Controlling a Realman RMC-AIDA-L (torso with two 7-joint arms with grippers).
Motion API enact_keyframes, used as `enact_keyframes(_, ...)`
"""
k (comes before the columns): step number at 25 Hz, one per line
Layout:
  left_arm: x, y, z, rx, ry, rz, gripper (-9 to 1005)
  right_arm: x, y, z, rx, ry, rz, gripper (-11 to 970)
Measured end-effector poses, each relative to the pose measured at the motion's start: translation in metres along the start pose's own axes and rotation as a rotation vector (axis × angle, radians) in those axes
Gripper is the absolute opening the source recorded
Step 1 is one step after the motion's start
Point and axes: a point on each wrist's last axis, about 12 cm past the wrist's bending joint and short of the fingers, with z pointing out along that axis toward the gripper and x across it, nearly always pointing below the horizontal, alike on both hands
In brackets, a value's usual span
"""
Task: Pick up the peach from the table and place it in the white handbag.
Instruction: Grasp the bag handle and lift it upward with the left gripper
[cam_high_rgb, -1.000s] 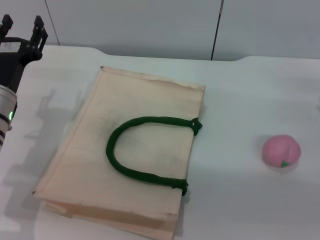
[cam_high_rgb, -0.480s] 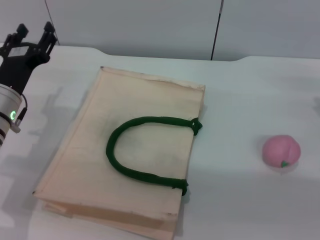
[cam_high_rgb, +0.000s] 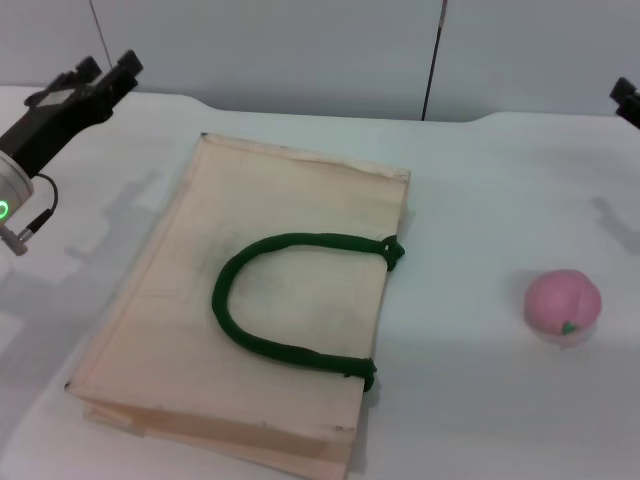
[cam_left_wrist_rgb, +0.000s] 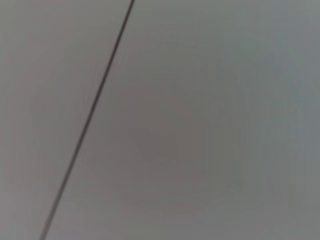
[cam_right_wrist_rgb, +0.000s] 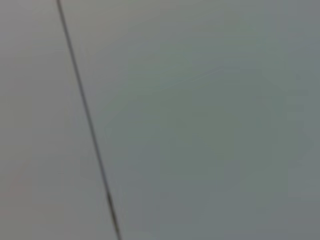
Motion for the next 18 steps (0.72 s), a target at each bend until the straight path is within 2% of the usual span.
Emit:
enact_keyframes(6,-0.021,0.000,0.003,0.104,0.186,-0.065,713,-0.006,0.005,0.007,-0.070,0.049,-0.012,910)
enact_keyframes(10,-0.033,-0.008,0.010,0.170,0.344,-0.102,713,-0.007,0.006,0.008,-0.077,0.048,-0.011,910)
enact_keyframes(11,-0.033,-0.008,0.010,0.170,0.344,-0.102,713,-0.007,0.006,0.008,-0.077,0.048,-0.011,910)
enact_keyframes(18,-0.043,-0.020,0.023,0.178,0.651,-0.098,713,-0.007,0.005,0.008,-0.075,0.047,-0.011,909)
